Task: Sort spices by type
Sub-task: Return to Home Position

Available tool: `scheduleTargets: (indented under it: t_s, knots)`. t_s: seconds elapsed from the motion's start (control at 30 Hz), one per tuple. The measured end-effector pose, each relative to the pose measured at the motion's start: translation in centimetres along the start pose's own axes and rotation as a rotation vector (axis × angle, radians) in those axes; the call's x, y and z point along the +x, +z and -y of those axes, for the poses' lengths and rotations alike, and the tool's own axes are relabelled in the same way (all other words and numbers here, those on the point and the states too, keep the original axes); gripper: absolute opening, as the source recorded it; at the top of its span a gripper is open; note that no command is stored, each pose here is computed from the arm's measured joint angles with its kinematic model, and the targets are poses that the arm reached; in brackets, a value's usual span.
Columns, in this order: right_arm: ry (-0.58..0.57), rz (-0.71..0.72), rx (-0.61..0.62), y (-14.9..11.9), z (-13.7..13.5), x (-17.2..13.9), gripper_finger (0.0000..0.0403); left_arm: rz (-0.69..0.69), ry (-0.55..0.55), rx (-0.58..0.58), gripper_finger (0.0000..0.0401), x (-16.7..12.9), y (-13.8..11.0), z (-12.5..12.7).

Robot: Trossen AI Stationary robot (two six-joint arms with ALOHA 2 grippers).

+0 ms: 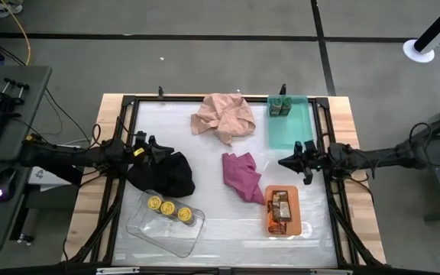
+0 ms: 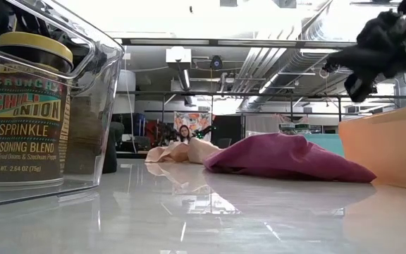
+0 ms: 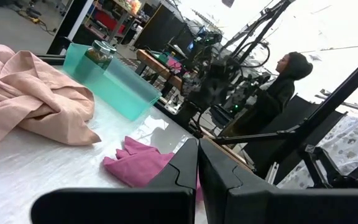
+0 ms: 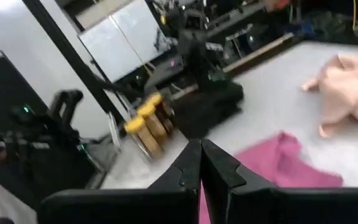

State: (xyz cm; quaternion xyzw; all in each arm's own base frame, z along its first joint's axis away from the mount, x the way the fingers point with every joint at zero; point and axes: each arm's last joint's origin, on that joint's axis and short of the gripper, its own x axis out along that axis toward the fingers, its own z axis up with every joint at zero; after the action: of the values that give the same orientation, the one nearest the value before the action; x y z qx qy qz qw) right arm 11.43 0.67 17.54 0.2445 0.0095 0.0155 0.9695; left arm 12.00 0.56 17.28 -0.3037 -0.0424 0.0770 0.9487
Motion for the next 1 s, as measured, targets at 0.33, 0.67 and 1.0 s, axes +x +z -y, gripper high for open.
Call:
scheduleTargets:
  t_s: [0.33, 0.67, 1.0]
  knots:
    - [-0.105, -0.194, 0.045, -2.4, 1.5, -0.4, 0.0001, 0.002, -0.001, -0.001, 0.0001, 0.0, 0.0, 0.0]
    - [-0.107, -0.198, 0.052, -2.4, 1.5, -0.4, 0.0003, 0.023, -0.050, -0.010, 0.0001, -1.2, 0.4, 0.4]
    - [0.005, -0.031, 0.055, -1.0, 0.6, -1.4, 0.0003, 0.168, -0.086, -0.030, 0.0001, -2.5, 1.7, 0.4]
